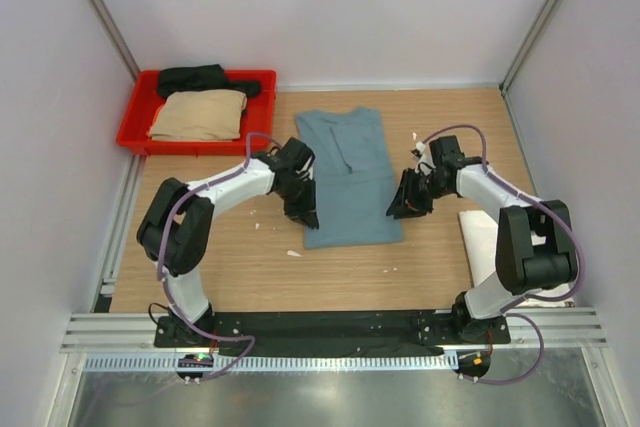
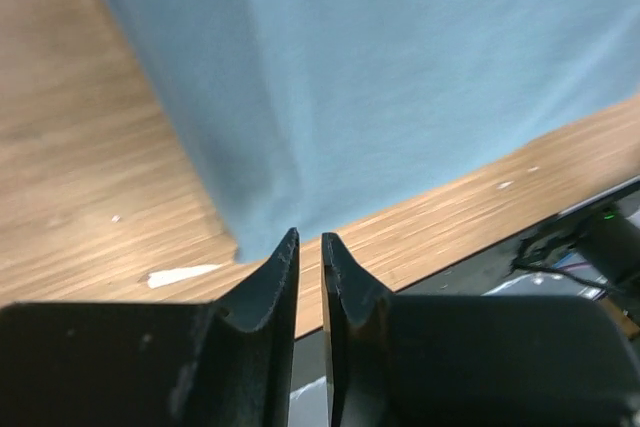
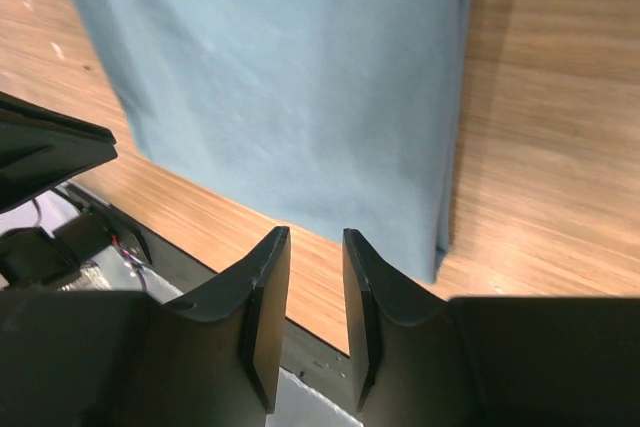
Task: Fold and stack the t-shirts
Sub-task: Fold the tshirt
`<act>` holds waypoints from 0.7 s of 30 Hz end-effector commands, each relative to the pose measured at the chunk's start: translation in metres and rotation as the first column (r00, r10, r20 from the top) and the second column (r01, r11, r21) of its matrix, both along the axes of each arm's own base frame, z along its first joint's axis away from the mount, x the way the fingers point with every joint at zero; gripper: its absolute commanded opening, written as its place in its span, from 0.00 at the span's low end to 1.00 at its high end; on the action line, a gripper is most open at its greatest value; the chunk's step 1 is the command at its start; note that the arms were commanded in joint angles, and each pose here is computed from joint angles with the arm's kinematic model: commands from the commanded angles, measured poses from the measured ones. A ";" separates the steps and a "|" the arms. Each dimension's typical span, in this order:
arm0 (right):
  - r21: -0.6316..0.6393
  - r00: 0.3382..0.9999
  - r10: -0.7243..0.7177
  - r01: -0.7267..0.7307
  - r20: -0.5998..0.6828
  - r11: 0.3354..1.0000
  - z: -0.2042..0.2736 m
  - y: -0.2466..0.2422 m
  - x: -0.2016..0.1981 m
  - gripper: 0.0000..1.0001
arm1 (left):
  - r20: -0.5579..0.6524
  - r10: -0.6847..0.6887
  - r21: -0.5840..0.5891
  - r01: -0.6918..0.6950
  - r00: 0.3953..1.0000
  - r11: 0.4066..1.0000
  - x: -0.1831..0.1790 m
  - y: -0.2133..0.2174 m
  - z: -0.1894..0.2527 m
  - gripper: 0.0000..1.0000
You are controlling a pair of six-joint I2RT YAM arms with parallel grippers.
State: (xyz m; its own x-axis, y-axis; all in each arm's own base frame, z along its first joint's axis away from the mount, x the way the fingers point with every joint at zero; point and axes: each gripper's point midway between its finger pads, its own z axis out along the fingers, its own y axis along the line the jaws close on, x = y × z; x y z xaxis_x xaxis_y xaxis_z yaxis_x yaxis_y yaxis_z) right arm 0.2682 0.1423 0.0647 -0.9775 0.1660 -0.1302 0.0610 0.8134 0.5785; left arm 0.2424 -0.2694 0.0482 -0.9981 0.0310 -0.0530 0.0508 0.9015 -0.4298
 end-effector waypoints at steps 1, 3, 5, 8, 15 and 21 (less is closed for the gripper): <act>0.072 0.993 -0.032 0.024 0.112 0.997 0.031 0.011 0.029 0.34 | 0.139 0.005 -0.061 0.004 0.990 0.998 0.034 -0.015 0.048 0.16; 0.152 0.983 -0.091 0.067 0.158 0.986 0.038 0.022 0.057 0.35 | 0.170 0.036 -0.126 -0.015 0.985 0.992 0.056 -0.027 0.061 0.14; 0.215 0.974 -0.125 0.084 0.187 0.973 0.036 0.031 0.083 0.34 | 0.159 0.079 -0.189 -0.049 0.984 0.981 0.075 -0.037 0.061 0.13; 0.272 0.969 -0.166 0.112 0.185 0.956 0.033 0.040 0.111 0.22 | 0.174 0.125 -0.281 -0.072 0.977 0.957 0.104 -0.049 0.063 0.12; 0.308 0.969 -0.184 0.127 0.163 0.943 0.013 0.042 0.147 0.11 | 0.113 0.253 -0.298 -0.210 0.961 0.931 0.139 -0.025 0.021 0.09; 0.289 0.976 -0.167 0.120 0.141 0.950 -0.015 0.038 0.154 0.11 | 0.093 0.279 -0.212 -0.255 0.956 0.943 0.134 0.010 -0.013 0.09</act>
